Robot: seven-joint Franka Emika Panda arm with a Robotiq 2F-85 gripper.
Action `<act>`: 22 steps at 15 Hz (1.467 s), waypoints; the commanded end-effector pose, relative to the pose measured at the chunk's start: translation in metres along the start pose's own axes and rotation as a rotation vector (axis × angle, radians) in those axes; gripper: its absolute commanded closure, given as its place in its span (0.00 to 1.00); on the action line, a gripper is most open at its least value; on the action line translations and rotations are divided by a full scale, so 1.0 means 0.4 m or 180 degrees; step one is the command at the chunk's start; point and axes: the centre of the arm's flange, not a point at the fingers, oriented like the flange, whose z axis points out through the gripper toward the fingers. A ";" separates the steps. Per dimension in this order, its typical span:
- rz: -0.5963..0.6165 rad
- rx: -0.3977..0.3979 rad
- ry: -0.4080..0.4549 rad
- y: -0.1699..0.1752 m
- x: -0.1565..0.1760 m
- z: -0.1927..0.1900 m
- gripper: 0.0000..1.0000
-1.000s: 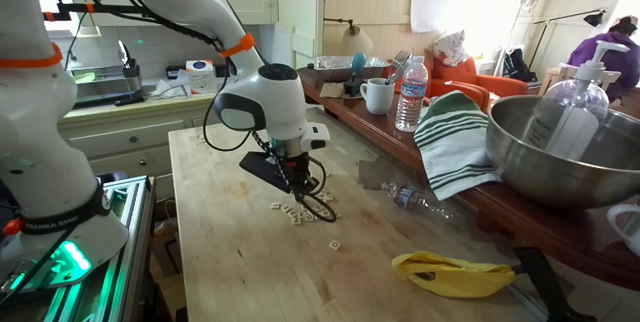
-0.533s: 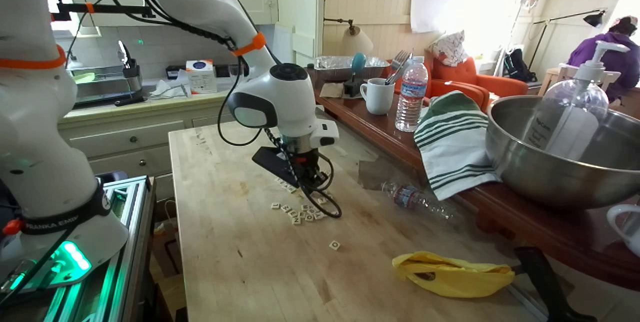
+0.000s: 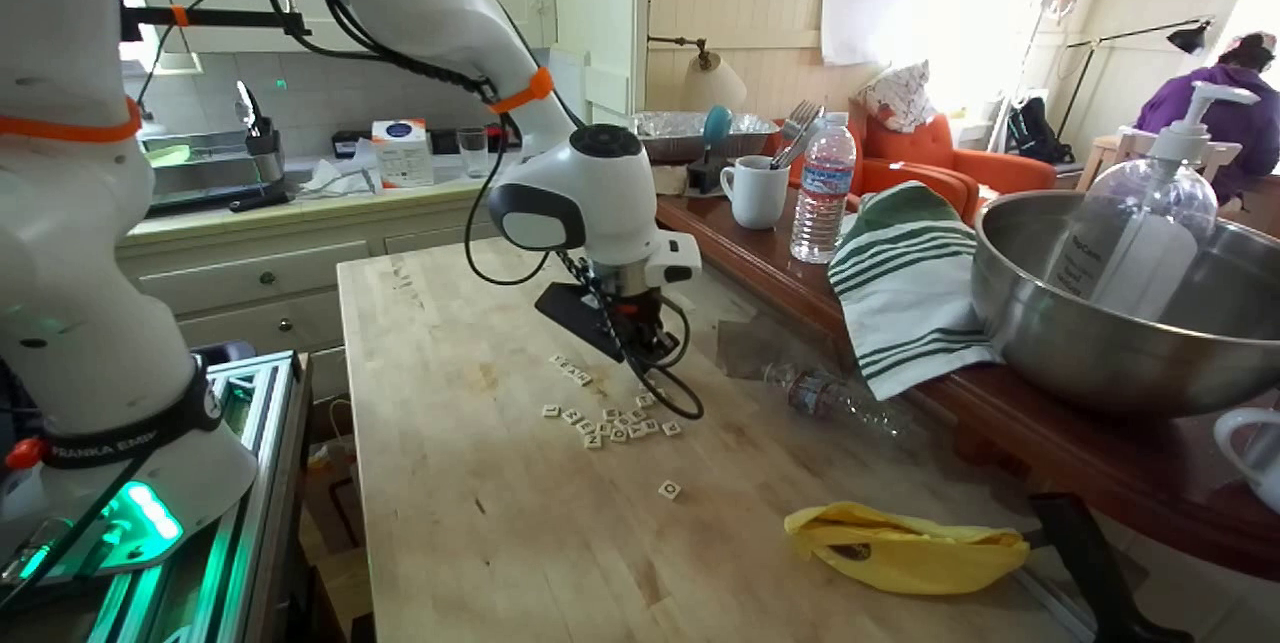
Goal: Move some of the letter tiles backwards
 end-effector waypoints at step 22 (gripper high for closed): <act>0.0244 -0.0013 0.0142 0.003 0.092 0.061 1.00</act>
